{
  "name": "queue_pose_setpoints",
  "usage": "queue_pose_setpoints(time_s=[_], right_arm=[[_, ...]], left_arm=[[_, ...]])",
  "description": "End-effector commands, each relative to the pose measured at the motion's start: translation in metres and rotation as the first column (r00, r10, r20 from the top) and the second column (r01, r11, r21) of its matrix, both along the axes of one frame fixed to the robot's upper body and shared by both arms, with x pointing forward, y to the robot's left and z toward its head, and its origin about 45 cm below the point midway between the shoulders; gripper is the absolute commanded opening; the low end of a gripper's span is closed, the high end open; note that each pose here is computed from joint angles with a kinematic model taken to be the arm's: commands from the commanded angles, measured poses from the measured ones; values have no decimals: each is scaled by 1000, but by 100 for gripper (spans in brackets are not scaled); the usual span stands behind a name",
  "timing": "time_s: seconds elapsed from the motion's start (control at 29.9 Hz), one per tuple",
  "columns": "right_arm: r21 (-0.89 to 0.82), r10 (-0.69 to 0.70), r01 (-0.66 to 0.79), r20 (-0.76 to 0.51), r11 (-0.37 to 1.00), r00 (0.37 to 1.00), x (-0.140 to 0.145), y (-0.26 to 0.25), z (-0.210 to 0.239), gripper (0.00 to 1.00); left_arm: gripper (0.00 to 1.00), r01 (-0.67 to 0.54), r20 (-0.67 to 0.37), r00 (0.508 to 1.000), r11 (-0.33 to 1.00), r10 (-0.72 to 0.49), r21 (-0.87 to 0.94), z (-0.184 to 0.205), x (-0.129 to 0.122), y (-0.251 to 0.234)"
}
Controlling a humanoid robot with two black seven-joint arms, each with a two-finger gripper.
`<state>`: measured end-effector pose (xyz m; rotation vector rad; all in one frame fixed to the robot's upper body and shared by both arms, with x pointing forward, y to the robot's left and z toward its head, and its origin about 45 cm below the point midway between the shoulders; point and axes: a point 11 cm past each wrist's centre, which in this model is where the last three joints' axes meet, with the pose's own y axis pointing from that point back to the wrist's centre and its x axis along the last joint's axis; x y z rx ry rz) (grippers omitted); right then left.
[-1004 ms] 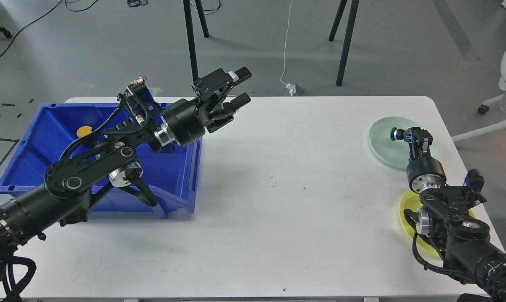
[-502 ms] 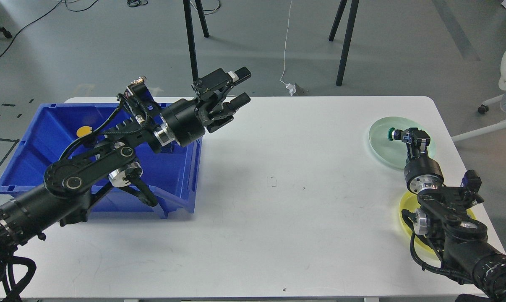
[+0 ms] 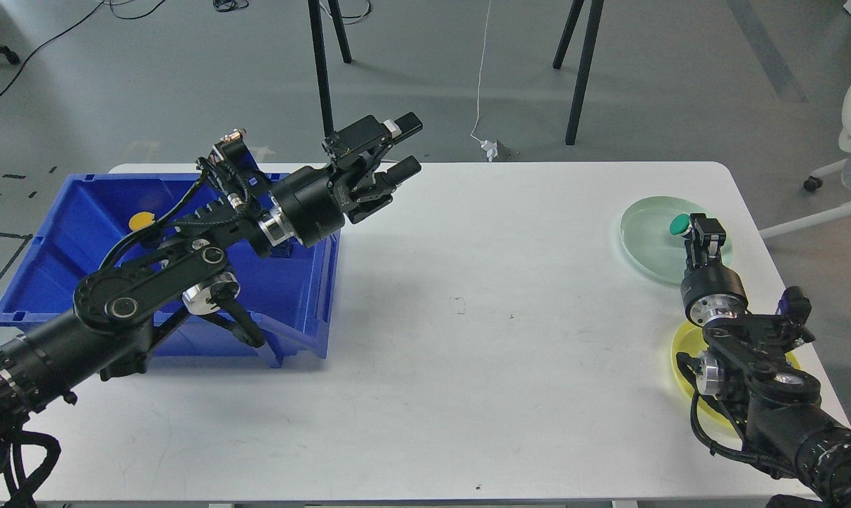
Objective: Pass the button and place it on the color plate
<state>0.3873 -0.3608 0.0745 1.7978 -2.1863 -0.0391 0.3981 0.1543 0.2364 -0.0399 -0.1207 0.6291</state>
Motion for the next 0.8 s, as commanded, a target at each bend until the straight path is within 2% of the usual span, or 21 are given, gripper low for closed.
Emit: queue_pose_setpoints(time_s=[0.0, 0.13, 0.27, 0.37, 0.47, 0.54, 0.6, 0.77], right_arm=[[13, 4, -4, 10, 1000, 1000, 2, 4, 2, 58], [111, 52, -63, 98, 992, 994, 18, 35, 26, 68], [289, 96, -189, 308, 939, 946, 38, 74, 100, 81], [378, 154, -357, 473, 854, 868, 41, 104, 163, 86], [415, 249, -581, 621, 700, 743, 31, 137, 212, 93], [415, 301, -672, 664, 613, 684, 24, 153, 222, 96], [416, 329, -708, 674, 571, 661, 21, 159, 220, 99], [450, 318, -690, 653, 568, 687, 16, 154, 204, 99]], left_arm=[[85, -1, 0, 1000, 1000, 1, 0, 0, 0, 0], [86, -8, 0, 1000, 1000, 8, -7, 1, 1, 1], [89, -111, -44, 993, 986, 106, -124, 16, 17, 27], [90, -260, -90, 965, 949, 247, -179, 20, 30, 81], [92, -347, -125, 937, 909, 325, -232, 26, 32, 127], [93, -372, -172, 927, 881, 334, -293, 24, 29, 152], [94, -417, -210, 907, 846, 365, -331, 19, 27, 173], [94, -473, -261, 878, 813, 402, -341, 0, 16, 189]])
